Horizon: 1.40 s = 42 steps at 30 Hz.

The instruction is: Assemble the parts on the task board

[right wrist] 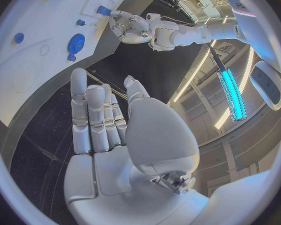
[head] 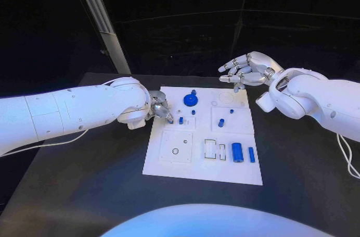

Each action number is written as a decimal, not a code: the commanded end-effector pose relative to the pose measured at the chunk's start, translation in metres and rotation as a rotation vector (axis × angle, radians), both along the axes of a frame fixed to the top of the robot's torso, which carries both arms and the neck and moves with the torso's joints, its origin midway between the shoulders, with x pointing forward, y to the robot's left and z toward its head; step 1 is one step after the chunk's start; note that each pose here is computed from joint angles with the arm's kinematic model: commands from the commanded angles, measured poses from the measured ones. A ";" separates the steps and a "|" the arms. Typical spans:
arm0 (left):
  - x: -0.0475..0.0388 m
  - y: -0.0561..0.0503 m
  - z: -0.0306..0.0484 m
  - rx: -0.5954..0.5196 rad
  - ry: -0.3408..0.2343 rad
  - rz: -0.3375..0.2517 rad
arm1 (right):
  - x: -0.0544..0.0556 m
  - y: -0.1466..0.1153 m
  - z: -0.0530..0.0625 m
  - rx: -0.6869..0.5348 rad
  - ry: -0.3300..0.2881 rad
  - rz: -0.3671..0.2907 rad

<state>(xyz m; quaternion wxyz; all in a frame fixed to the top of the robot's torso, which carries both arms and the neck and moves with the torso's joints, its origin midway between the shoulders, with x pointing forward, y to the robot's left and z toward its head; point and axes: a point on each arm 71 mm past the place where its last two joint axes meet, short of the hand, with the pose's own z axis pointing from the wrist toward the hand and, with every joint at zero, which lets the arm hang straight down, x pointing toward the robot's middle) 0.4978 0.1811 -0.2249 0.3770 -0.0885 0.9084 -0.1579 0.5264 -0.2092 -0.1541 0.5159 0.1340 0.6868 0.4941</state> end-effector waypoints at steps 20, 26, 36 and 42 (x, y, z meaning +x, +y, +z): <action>0.0103 0.005 -0.0039 0.006 0.170 -0.047 | 0.000 0.003 0.001 0.003 -0.001 0.014; 0.0146 0.002 -0.0043 0.017 0.220 -0.079 | 0.001 0.003 0.000 0.003 0.000 0.014; 0.0211 -0.002 -0.0038 0.029 0.237 -0.092 | 0.001 0.005 0.000 0.004 0.000 0.017; 0.0237 -0.004 -0.0033 0.029 0.229 -0.084 | 0.001 0.005 0.000 0.004 0.000 0.018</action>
